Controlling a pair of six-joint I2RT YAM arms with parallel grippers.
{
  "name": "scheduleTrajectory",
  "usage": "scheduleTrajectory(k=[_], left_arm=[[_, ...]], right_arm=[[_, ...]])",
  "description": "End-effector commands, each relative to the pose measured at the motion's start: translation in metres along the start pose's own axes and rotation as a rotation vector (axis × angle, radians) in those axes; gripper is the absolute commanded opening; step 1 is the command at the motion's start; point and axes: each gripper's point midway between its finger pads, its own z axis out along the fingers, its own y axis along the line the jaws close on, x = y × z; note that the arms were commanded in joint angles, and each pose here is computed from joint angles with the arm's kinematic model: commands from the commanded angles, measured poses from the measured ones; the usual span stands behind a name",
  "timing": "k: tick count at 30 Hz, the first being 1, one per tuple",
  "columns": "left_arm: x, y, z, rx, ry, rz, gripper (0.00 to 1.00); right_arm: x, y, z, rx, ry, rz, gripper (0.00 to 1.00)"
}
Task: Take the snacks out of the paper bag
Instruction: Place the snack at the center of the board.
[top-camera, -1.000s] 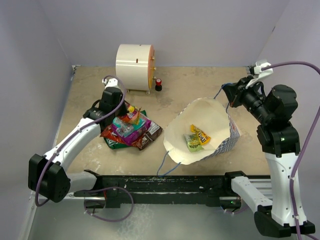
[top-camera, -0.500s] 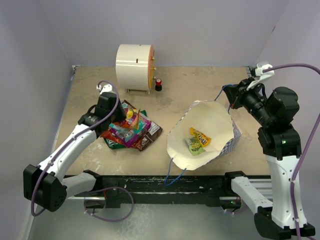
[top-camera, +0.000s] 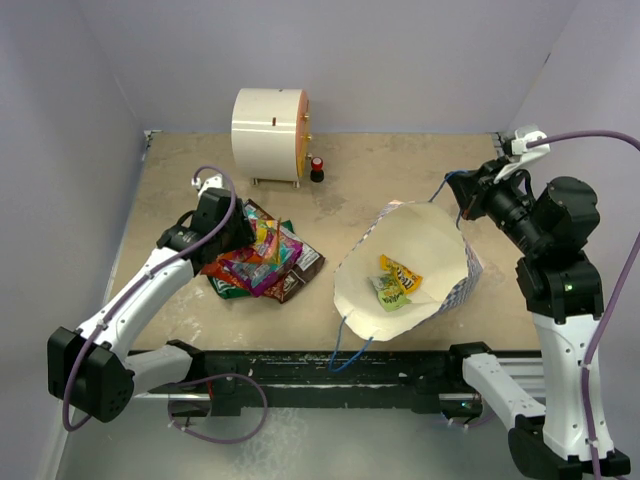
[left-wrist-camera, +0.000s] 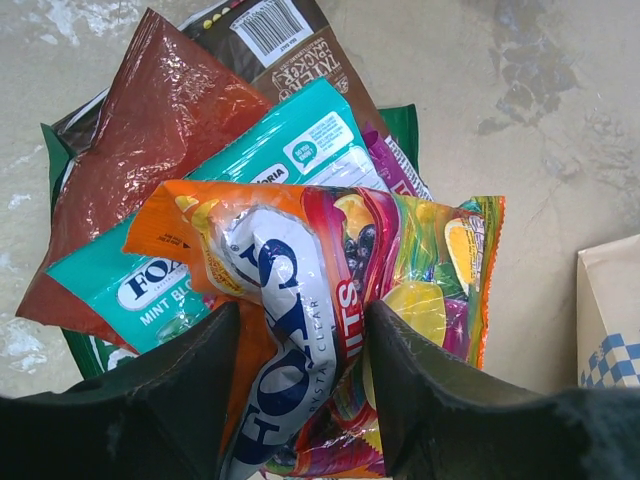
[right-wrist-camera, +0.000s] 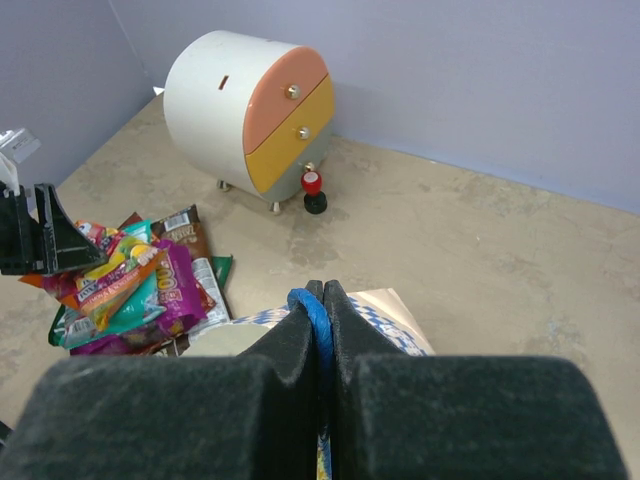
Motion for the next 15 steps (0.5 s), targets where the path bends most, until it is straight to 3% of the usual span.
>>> scheduleTrajectory(k=[1, 5, 10, 15], left_arm=[[0.046, 0.033, 0.001, -0.127, 0.174, 0.025, 0.56], [0.036, 0.03, -0.006, -0.13, 0.15, 0.022, 0.58], [0.0, 0.017, -0.029, -0.107, 0.071, 0.037, 0.8], [-0.036, 0.007, -0.059, -0.08, -0.028, 0.035, 0.89]], right_arm=[[-0.016, 0.0, -0.003, 0.008, -0.063, -0.022, 0.0], [-0.018, 0.0, -0.002, 0.008, -0.069, -0.024, 0.0], [-0.019, 0.0, 0.001, 0.003, -0.069, -0.024, 0.0], [-0.018, -0.001, 0.004, 0.0, -0.064, -0.023, 0.0]])
